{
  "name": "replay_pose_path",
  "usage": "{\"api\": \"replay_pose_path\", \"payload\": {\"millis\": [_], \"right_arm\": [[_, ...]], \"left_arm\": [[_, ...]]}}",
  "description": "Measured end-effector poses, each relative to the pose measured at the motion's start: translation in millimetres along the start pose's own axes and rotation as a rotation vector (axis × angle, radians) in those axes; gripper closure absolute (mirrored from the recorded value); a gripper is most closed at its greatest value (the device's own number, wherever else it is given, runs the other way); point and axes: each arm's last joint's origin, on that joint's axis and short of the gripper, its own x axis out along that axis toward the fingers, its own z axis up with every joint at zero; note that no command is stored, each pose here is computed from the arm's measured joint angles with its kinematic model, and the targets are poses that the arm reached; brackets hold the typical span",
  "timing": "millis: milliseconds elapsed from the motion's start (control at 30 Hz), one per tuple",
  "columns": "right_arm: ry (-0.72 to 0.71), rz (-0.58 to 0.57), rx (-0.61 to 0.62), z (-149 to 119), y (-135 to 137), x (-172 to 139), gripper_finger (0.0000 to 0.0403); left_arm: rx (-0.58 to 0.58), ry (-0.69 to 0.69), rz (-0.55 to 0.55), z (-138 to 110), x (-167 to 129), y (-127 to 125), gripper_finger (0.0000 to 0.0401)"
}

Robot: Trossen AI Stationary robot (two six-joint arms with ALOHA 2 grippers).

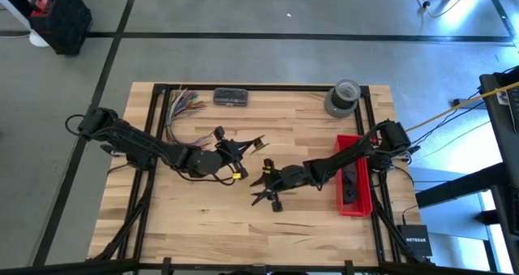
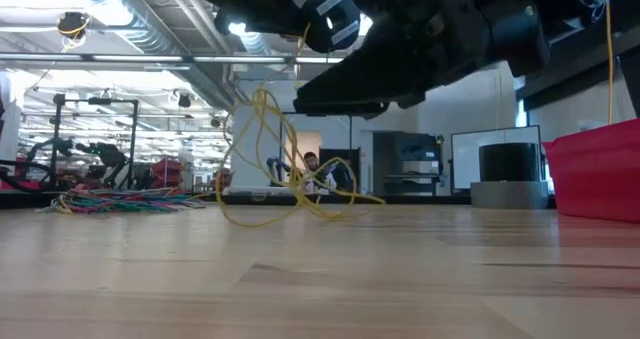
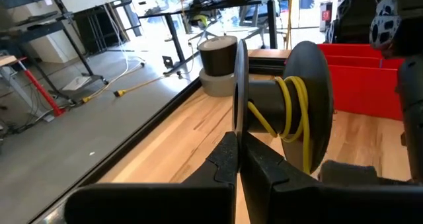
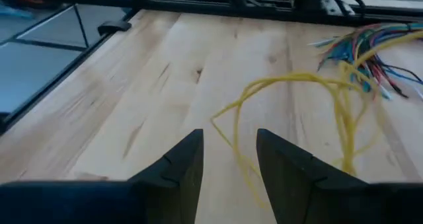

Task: Coil cords
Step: Coil the yellow wire onto the black spool

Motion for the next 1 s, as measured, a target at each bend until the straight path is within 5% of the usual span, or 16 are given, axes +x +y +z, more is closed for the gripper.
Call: {"api": "replay_pose_path", "payload": {"millis": [367,567,800,1000], "right_arm": [[-0.063,-0.086,0.168,-8,-2,18,0.0259],[-0.061,-0.003,0.144,-3,1,30,0.0259],[-0.076,-0.071,0.117,8,0,34,0.0259],[-0.038,-0.08,0.025,5,0,35,0.0328]], "left_arm": [[-0.003,0.001,0.005,0,1,1,0.0401],[0.0,0.002,0.004,0,1,1,0.0401],[-0.001,0.001,0.004,0,1,1,0.0401],[0.0,0.001,0.004,0,1,1,0.0401]]}}
